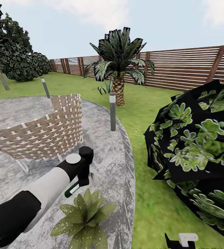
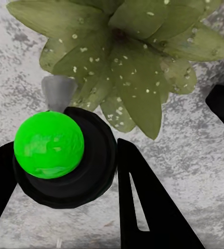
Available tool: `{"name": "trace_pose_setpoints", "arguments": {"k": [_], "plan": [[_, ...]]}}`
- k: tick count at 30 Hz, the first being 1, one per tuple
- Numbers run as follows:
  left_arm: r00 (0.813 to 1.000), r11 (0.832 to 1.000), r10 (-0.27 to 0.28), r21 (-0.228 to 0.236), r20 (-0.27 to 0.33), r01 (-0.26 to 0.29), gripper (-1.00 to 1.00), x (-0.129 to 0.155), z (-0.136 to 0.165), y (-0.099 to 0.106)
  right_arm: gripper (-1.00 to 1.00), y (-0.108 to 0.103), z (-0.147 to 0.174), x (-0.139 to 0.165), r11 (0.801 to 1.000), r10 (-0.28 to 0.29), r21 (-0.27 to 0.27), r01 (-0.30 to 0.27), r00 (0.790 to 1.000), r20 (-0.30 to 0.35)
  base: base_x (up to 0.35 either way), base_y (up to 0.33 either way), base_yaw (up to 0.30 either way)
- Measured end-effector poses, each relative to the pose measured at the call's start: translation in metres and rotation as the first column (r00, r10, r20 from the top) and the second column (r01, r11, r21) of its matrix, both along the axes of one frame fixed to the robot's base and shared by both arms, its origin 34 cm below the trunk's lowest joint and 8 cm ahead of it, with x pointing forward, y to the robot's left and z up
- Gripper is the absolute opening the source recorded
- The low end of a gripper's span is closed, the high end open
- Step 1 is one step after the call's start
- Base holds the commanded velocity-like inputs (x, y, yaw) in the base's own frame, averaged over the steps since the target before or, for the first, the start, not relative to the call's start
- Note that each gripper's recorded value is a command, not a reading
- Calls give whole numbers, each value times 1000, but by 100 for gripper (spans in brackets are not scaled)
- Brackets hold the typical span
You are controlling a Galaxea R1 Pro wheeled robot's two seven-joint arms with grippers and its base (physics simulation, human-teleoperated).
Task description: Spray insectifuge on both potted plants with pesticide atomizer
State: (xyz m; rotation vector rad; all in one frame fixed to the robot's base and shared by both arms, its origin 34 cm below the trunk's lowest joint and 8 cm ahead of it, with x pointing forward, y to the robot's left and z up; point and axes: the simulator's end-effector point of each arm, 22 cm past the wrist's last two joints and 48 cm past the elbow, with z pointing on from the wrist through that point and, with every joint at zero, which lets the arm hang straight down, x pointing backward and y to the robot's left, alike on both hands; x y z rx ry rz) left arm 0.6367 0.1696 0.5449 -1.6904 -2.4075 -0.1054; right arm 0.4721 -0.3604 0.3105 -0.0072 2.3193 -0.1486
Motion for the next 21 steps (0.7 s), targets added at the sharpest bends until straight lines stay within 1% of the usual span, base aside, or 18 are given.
{"name": "trace_pose_setpoints", "arguments": {"k": [7,15,17,21], "plan": [[999,1000,-1,5,-39,1,-100,-19,-18,2,100,0,0,0,1000,0,0,0,1000,0,0,0,-13],[998,1000,0,-1,-62,0,-100,-29,-26,0,100,0,0,0,1000,1,0,-1,1000,0,1,0,0],[998,1000,-1,-2,-62,1,-100,-30,-27,0,100,0,0,0,1000,1,0,-1,1000,0,97,60,0],[998,1000,-2,-2,-63,1,-100,-30,-27,0,100,1,0,0,1000,1,1,-1,1000,0,218,183,0]]}}
